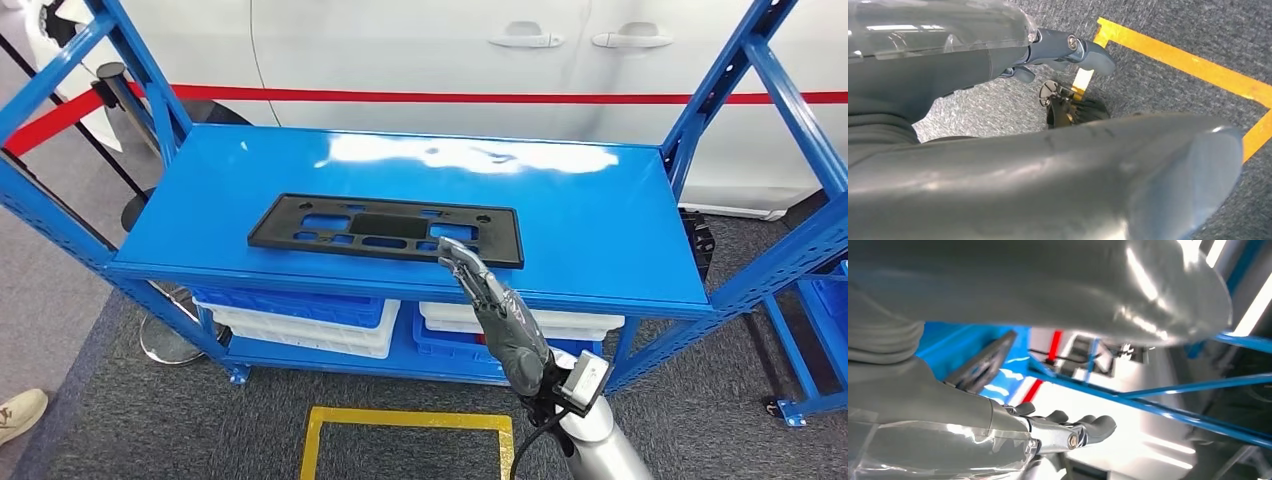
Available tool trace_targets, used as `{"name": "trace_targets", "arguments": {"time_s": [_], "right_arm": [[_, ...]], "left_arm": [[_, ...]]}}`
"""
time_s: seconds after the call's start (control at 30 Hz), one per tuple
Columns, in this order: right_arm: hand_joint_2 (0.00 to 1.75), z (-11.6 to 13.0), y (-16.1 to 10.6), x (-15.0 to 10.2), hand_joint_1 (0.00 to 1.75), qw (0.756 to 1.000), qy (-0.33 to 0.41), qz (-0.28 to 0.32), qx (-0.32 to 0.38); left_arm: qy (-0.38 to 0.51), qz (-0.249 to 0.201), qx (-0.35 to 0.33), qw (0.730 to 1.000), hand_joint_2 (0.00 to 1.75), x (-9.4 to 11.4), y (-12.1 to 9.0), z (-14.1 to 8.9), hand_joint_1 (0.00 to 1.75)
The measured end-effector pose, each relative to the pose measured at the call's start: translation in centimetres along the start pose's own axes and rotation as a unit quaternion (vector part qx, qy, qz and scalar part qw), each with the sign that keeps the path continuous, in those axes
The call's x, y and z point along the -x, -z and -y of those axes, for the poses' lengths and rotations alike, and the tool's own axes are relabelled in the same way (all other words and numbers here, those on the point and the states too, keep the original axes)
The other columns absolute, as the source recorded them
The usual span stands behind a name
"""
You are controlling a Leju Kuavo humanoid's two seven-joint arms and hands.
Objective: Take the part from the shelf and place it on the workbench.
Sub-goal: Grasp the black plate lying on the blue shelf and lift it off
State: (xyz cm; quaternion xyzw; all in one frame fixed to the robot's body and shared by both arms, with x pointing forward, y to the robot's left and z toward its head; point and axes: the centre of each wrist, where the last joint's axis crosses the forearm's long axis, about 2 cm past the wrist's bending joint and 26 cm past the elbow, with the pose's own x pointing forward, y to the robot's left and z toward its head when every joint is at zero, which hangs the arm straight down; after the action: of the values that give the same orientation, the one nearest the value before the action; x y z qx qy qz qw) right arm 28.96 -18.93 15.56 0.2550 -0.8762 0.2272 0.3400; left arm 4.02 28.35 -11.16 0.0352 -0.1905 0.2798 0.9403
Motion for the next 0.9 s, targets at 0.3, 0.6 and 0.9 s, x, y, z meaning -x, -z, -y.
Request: {"name": "trace_targets", "arguments": {"time_s": [0.3, 0.6, 0.9], "right_arm": [[0.00, 0.22, 0.45, -0.14, 0.00, 1.000, 0.007, 0.007, -0.005], [0.00, 0.26, 0.58, -0.01, 0.00, 1.000, -0.007, 0.002, -0.013], [0.00, -0.20, 0.19, 0.52, 0.00, 1.000, -0.005, -0.011, -0.017]], "left_arm": [[0.001, -0.001, -0.002, 1.000, 0.00, 0.20, -0.06, -0.21, 0.00], [-0.002, 0.003, -0.003, 1.000, 0.00, 0.10, -0.02, -0.24, 0.00], [-0.005, 0.003, -0.006, 1.000, 0.00, 0.13, -0.03, -0.30, 0.00]]}}
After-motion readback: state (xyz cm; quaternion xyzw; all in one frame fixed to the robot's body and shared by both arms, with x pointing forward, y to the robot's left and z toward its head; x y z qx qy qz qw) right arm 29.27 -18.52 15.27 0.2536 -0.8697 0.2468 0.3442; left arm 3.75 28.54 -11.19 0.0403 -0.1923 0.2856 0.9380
